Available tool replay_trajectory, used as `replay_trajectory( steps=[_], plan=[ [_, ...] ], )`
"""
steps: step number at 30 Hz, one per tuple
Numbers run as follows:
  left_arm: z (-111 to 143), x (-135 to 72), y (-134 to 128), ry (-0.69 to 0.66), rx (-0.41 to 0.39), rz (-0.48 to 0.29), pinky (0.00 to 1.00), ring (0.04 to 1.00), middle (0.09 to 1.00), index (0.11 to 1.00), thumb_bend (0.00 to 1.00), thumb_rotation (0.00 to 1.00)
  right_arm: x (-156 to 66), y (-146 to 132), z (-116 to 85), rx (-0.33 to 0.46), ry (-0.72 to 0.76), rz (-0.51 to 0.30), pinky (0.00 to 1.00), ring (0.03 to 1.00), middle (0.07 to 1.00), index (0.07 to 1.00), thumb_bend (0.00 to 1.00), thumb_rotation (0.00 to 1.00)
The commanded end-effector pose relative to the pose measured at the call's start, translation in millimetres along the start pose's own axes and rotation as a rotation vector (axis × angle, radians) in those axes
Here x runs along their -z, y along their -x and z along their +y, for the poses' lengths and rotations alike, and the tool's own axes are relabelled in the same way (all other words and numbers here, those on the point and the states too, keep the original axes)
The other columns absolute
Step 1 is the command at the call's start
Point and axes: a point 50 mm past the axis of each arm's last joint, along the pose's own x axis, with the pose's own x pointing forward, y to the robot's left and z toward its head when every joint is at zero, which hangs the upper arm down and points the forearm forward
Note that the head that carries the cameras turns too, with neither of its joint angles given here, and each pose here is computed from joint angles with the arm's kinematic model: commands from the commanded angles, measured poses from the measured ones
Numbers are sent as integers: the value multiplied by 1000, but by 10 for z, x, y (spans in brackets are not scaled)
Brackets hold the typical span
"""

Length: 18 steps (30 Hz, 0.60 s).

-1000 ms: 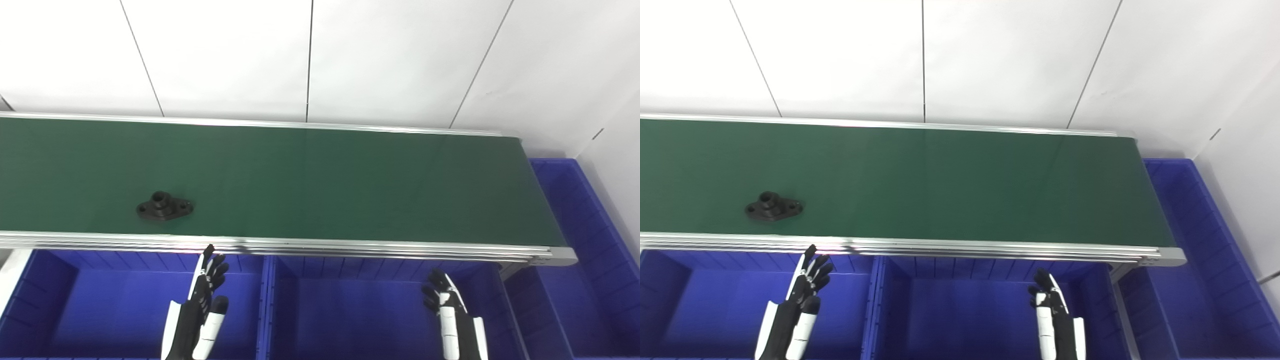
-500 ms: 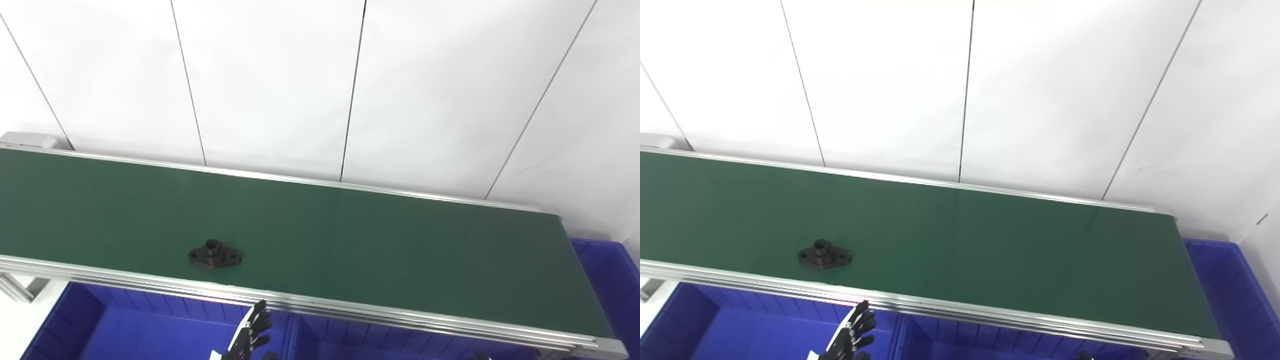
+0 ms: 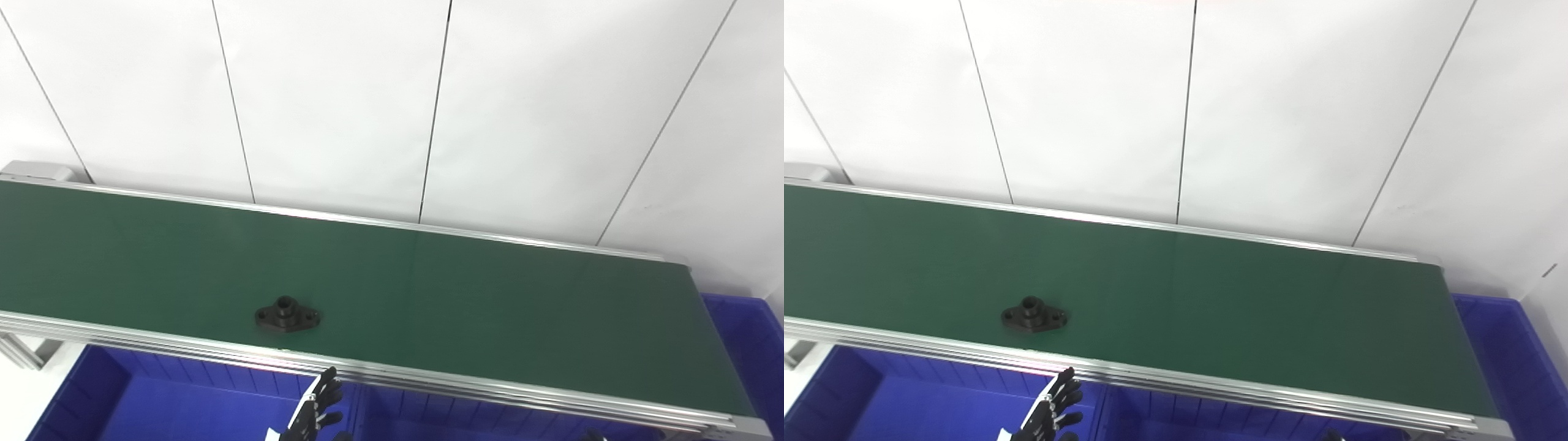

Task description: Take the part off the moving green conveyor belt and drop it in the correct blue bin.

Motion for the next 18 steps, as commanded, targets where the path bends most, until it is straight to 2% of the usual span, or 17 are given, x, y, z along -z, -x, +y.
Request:
replay_trajectory(
  steps=[1,3,5,8,11,12,13,15,18],
  plan=[
    [-3,-133,-34,18,-10,-44,766,857,885,905,680,837,-267,-20,-5,10,64,-199,824,828,893,913,624,753],
    [27,-141,-38,13,-6,-38,782,861,884,910,693,844,-382,-52,18,-2,129,-272,855,827,878,914,692,641],
    [51,-139,-45,12,1,-35,792,864,885,914,696,848,-484,-115,37,-9,199,-326,869,831,879,915,718,613],
    [77,-128,-57,14,12,-32,812,872,891,922,701,859,-680,-291,103,-11,312,-399,822,834,879,907,792,569],
    [94,-120,-65,14,18,-29,824,877,895,927,702,862,-826,-463,196,-21,355,-440,805,834,879,904,842,521],
    [98,-117,-66,13,19,-29,828,878,896,928,701,860,-879,-531,238,-23,370,-449,757,800,876,893,868,466],
    [101,-113,-69,12,20,-29,828,878,896,928,700,860,-948,-604,286,-27,395,-457,749,795,875,892,872,459],
    [106,-108,-70,5,21,-31,830,876,896,929,702,858,-1088,-724,371,-34,446,-464,670,754,851,877,907,416],
    [108,-106,-63,-5,25,-34,832,876,898,933,702,865,-1293,-887,507,-54,517,-460,693,749,830,853,934,370]
  ],
)
